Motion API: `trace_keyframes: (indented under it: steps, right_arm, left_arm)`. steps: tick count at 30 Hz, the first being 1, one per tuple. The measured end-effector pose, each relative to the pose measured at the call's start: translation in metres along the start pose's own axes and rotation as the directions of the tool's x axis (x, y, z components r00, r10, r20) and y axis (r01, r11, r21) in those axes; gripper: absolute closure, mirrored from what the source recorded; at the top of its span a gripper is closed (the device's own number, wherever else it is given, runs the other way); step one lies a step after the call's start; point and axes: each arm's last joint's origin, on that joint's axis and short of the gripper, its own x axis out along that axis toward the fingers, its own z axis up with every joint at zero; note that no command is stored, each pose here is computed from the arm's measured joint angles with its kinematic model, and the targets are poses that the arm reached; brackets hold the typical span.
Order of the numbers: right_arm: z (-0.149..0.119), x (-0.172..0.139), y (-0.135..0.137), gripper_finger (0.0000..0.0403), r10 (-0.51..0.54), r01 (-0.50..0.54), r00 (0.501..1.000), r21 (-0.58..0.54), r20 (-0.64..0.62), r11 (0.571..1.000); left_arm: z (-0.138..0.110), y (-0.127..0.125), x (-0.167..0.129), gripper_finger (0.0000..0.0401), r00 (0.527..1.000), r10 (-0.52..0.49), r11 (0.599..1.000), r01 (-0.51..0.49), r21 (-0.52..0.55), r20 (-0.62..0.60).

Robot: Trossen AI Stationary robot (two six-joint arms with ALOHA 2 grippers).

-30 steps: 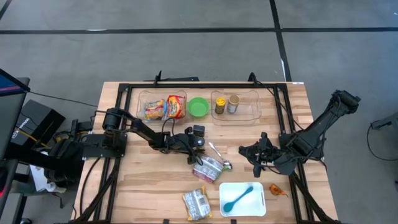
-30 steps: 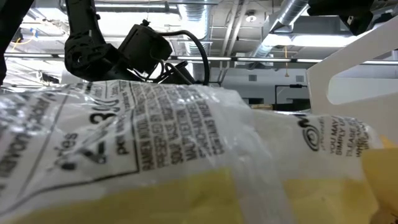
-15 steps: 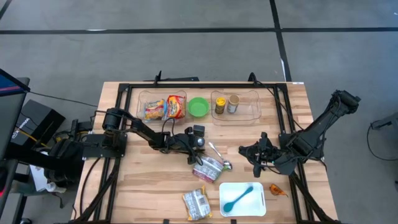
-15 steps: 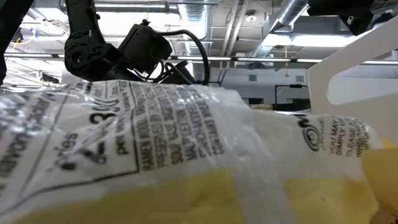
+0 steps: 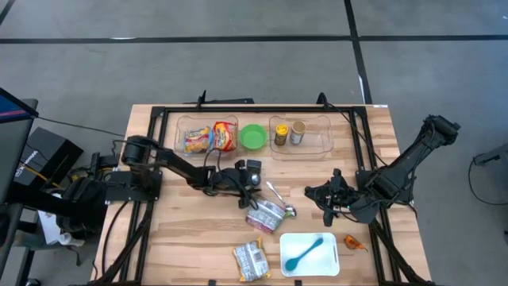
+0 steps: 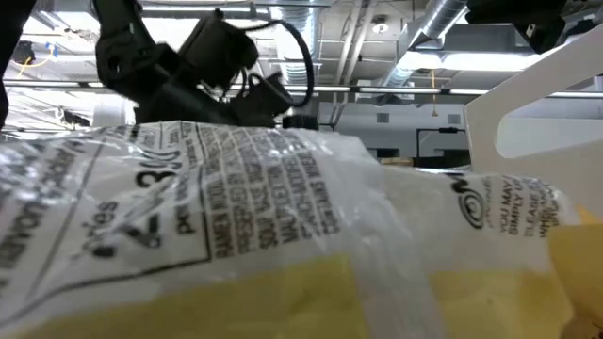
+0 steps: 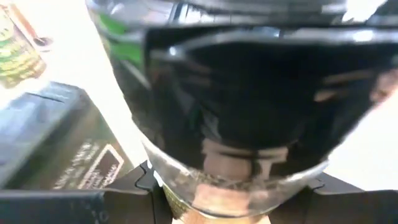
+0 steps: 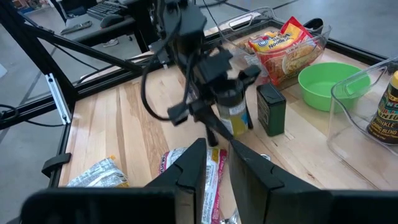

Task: Pick & Place Food Item
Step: Put the transparent spice bottle in the right transparent bin

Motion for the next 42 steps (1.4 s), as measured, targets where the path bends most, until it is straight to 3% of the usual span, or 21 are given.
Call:
trace_keyframes:
  steps: [11,19,31,42]
  right_arm:
    - [0.0,0.0,0.0,0.034,-0.001,0.001,1.0,-0.005,-0.002,1.0]
    - [-0.001,0.0,0.0,0.034,-0.003,0.003,1.0,-0.007,-0.004,1.0]
    - [0.003,0.008,-0.007,0.034,-0.057,0.057,0.998,-0.003,0.002,0.998]
    - [0.007,0.021,-0.022,0.034,-0.139,0.139,0.99,-0.01,-0.027,0.99]
  left_arm:
    - [0.056,0.006,-0.063,0.0223,0.998,-0.044,0.999,0.044,-0.003,0.038]
    - [0.076,0.009,-0.088,0.0222,0.987,-0.116,0.993,0.118,-0.012,0.115]
    - [0.085,0.005,-0.075,0.0223,0.974,-0.119,0.992,0.124,-0.018,0.191]
    - [0.099,-0.002,-0.023,0.0222,0.971,-0.207,0.978,0.21,-0.006,0.121]
